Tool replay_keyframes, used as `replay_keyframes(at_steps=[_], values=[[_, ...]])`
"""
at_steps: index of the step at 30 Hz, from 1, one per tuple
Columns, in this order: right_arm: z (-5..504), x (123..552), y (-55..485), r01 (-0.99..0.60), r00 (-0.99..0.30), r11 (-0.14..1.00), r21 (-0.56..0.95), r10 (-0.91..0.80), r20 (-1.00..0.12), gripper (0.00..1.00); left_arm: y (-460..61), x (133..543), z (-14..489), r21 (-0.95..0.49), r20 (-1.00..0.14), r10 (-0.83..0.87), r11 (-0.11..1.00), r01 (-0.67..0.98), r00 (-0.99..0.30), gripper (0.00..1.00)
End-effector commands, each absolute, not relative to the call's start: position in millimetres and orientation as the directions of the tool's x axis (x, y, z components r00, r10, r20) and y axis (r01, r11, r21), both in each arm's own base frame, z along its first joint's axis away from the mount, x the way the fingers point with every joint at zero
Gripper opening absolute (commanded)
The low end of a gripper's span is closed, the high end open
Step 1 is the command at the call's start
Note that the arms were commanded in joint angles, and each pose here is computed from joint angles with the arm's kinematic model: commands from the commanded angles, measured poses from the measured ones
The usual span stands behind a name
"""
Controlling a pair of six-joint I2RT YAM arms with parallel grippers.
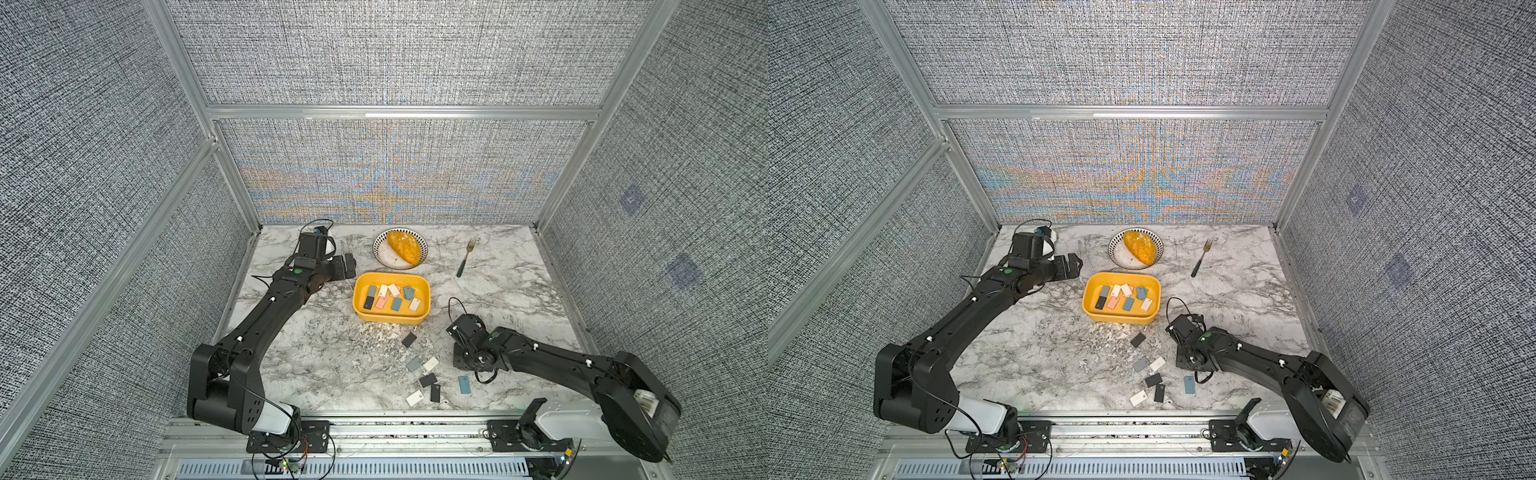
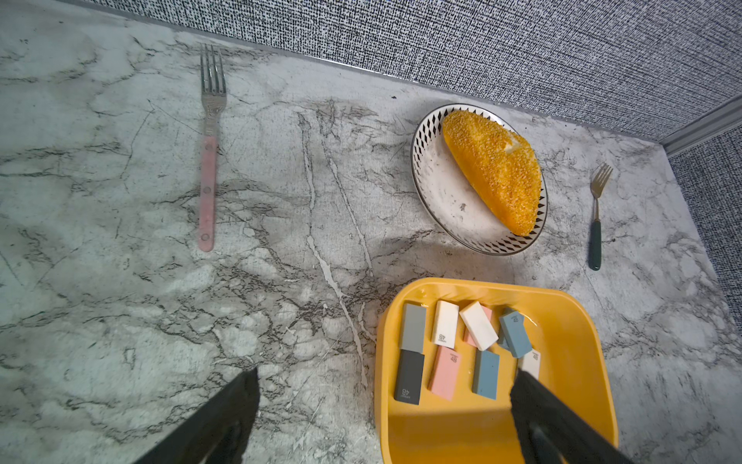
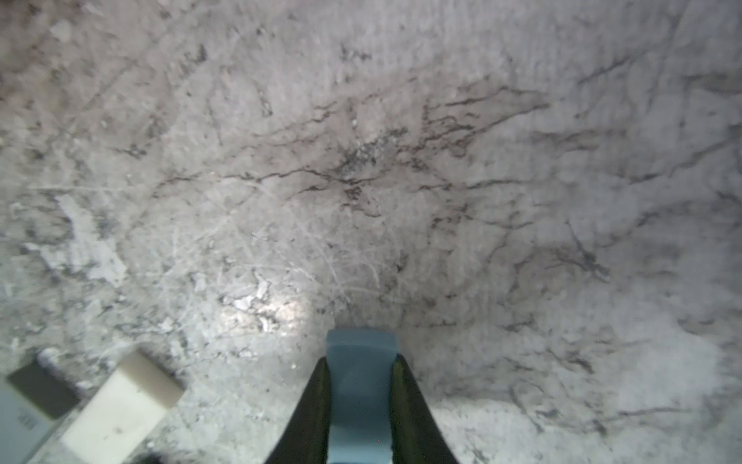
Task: Put the eraser in the storage box
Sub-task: Pick up the eraser from the center of the board.
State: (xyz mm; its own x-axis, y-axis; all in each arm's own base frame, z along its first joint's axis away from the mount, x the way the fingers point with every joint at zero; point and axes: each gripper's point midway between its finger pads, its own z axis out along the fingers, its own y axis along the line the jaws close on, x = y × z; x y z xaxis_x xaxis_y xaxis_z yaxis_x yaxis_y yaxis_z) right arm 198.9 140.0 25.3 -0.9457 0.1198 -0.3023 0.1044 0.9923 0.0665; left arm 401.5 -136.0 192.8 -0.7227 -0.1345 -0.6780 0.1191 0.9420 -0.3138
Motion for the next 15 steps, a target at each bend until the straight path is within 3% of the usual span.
replay_keyframes(at_steps=[1,15], values=[[34.1,205.0,139.9,0.096,-0.94,0.994,0.053,0.108,-0.325,0.22,-136.0,404.3,197.6,-0.308,-0.694,-0.13,0.943,0.129,-0.708,1.0],[101.1,266.6,177.1,0.005,-0.878,0.998,0.061,0.034,-0.477,0.21,-136.0,402.3,201.4,-0.311,-0.696,-0.132,0.941,0.132,-0.706,1.0]])
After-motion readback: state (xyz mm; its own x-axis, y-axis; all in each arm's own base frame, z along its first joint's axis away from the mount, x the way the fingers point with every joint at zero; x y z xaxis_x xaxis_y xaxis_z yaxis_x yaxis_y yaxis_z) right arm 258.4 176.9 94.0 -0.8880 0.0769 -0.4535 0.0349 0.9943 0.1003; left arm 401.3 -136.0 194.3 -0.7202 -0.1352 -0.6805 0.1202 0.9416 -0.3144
